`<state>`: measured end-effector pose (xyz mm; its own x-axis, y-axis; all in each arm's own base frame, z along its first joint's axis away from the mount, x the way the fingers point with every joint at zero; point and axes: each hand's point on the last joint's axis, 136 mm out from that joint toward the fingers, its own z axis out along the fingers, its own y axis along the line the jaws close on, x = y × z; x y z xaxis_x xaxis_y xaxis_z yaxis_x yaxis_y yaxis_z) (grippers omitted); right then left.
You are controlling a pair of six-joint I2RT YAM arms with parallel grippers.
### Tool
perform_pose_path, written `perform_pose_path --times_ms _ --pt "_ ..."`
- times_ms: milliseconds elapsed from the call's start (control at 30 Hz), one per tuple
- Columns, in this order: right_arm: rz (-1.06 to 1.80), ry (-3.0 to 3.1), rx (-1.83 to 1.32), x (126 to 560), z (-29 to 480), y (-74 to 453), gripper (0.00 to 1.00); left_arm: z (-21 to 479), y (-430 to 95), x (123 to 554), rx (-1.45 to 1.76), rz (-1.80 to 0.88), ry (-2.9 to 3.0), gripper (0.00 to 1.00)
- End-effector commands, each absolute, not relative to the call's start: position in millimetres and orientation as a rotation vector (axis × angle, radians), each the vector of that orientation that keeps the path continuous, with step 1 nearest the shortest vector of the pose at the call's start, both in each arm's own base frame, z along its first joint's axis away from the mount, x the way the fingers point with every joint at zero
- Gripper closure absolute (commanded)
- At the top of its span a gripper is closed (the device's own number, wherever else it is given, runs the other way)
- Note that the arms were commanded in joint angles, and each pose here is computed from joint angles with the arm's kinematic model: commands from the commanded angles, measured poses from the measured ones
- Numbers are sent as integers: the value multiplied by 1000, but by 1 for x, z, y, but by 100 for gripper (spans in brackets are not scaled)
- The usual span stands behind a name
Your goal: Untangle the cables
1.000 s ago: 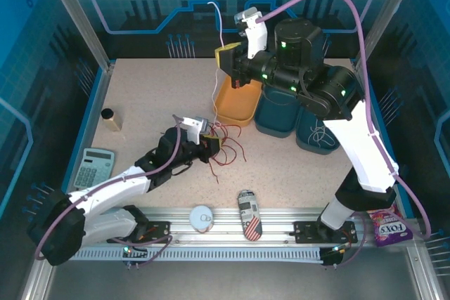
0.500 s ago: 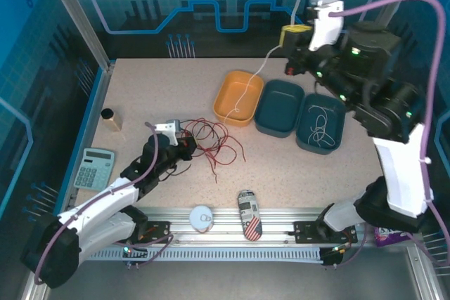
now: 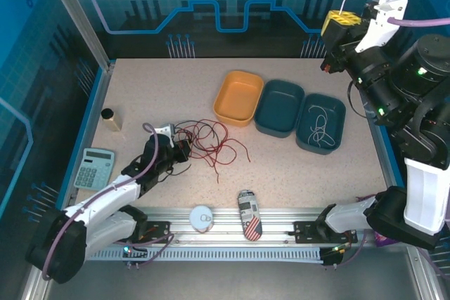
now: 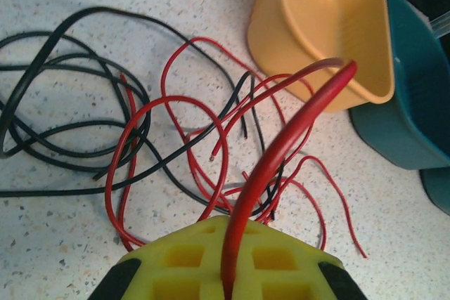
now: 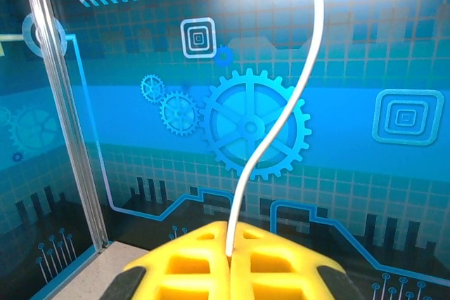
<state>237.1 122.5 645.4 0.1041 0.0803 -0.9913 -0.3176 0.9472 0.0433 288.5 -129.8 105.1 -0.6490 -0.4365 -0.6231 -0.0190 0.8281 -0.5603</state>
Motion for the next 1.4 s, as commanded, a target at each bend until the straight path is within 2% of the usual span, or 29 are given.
perform_pose_path --times_ms 0,500,833,1367 --pt "220 1409 -154 242 654 110 100 121 -132 298 -360 -705 2156 100" --pt "-134 1491 -72 289 619 93 100 140 -132 293 -325 -717 2128 99" --pt "-322 1611 -3 331 577 55 100 142 -130 289 -308 -708 2131 97" --pt "-293 1836 179 376 474 -24 100 140 -131 286 -302 -707 2154 96"
